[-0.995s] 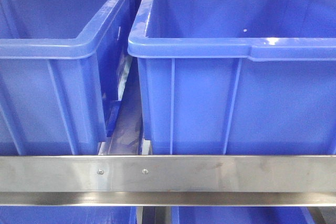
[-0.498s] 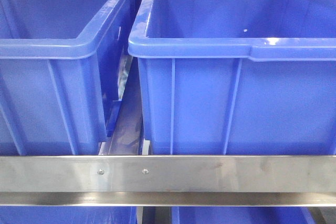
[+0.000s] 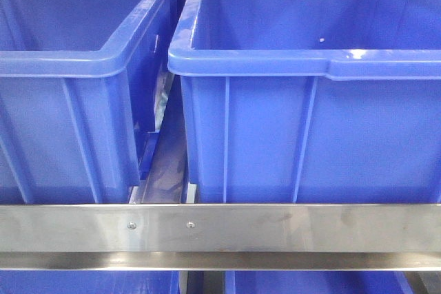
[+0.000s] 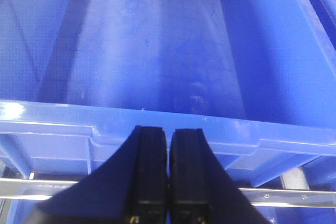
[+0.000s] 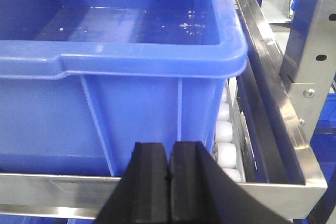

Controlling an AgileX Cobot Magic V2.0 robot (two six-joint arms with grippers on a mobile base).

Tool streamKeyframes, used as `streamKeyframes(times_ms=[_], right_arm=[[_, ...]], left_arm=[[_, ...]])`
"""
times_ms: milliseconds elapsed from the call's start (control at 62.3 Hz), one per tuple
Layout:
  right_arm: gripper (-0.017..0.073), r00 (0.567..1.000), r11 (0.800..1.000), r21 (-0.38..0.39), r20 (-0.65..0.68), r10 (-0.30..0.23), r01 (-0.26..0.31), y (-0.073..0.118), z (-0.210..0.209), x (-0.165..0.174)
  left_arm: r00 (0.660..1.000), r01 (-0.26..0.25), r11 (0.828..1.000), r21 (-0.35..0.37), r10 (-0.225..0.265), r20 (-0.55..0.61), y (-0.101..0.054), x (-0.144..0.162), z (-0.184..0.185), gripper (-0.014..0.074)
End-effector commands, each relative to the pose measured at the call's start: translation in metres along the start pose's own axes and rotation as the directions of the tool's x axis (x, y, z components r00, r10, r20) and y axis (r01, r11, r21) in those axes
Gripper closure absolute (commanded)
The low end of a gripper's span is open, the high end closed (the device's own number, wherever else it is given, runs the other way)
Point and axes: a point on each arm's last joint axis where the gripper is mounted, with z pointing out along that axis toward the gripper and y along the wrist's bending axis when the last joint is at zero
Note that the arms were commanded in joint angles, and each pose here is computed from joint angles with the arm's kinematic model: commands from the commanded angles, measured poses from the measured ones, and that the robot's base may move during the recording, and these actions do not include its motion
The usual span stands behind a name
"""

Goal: Sort and place red and blue blocks on shelf

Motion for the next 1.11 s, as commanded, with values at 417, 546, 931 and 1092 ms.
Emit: streamKeyframes(times_ms=[417,546,931,1092], right_arm=[[0.0501,0.994,1.000,-0.013,0.110,-0.004,0.005,0.0012,-0.0016,-0.0089],[0.0501,0.994,1.000,-0.013,0.110,-0.004,0.005,0.0012,-0.0016,-0.0089],[0.0501,0.994,1.000,-0.013,0.110,-0.004,0.005,0.0012,-0.0016,-0.0089],[0.0501,0.994,1.000,-0.013,0.110,-0.004,0.005,0.0012,-0.0016,-0.0089]], left_arm=[[0.995,-0.003,1.000,0.031,0.000,0.099,-0.0047,-0.0156,-0.0038,0.0470],[0.995,-0.003,1.000,0.031,0.000,0.099,-0.0047,-0.0156,-0.0038,0.0470],[0.995,-0.005,1.000,0.030,0.002,0.099,-0.0046,-0.0157,-0.0038,0.0470],[0.989,-0.055,0.998,0.005,0.054,0.137,-0.0024,-0.0169,-0.0048,0.0470]])
